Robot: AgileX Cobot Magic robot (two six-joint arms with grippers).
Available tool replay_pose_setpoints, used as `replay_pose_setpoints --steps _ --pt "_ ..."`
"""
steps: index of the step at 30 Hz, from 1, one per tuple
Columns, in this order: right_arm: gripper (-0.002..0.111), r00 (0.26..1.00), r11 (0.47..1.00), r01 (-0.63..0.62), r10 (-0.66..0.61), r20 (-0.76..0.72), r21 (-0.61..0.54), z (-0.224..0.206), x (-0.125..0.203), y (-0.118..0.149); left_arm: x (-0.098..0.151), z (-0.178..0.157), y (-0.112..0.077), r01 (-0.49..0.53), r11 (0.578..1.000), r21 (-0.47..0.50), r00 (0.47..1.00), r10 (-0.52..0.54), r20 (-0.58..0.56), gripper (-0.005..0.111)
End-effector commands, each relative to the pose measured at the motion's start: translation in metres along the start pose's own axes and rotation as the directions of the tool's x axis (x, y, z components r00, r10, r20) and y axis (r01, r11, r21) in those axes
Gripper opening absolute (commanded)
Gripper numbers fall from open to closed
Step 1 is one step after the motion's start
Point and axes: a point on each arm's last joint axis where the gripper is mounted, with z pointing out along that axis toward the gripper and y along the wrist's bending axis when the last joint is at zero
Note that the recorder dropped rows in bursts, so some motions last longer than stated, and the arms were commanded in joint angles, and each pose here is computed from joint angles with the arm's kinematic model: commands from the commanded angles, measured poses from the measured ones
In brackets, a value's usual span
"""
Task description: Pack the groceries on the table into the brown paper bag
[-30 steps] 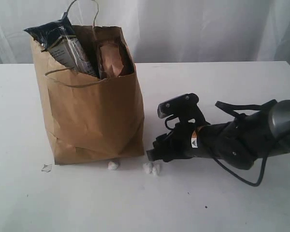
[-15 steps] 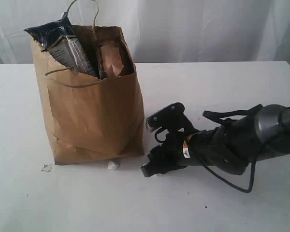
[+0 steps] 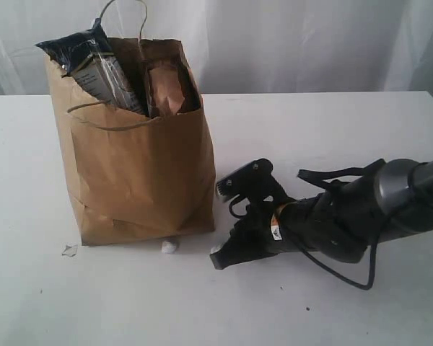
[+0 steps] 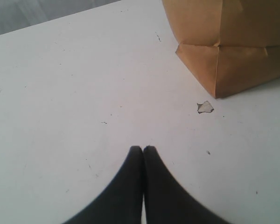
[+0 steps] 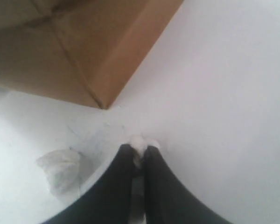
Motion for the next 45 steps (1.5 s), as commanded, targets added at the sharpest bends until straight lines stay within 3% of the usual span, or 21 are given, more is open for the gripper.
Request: replay_pose_setpoints --steps 1,7,17,26,34,45 --pt "0.000 0.995 0.997 -0.029 0.035 -0.097 0.068 -0.022 -0.002 -0.005 0.001 0.000 -0.001 0.007 1.000 0.009 1.000 -0.007 0.002 0.000" --pt "0.000 0.988 0.989 0.010 0.012 -0.151 0.147 -0.072 -0.014 -0.010 0.001 0.000 -0.001 0.007 1.000 0.009 1.000 -0.007 0.002 0.000" --pt "0.000 0.988 0.994 -0.047 0.061 -0.143 0.098 -0.116 -0.028 -0.004 0.001 0.000 -0.001 0.007 1.000 0.009 1.000 -0.007 0.002 0.000" --pt "0.000 0.964 0.985 -0.152 0.129 -0.233 -0.083 -0.135 -0.055 0.002 0.001 0.000 -0.001 0.007 1.000 0.009 1.000 -0.007 0.002 0.000" --pt "0.000 0.957 0.967 -0.186 0.138 -0.256 -0.173 -0.160 -0.086 0.011 0.001 0.000 -0.001 0.007 1.000 0.009 1.000 -0.007 0.002 0.000" --pt "0.000 0.956 0.864 -0.292 0.245 -0.163 -0.410 -0.202 -0.140 0.033 0.001 0.000 -0.001 0.007 1.000 0.009 1.000 -0.007 0.002 0.000"
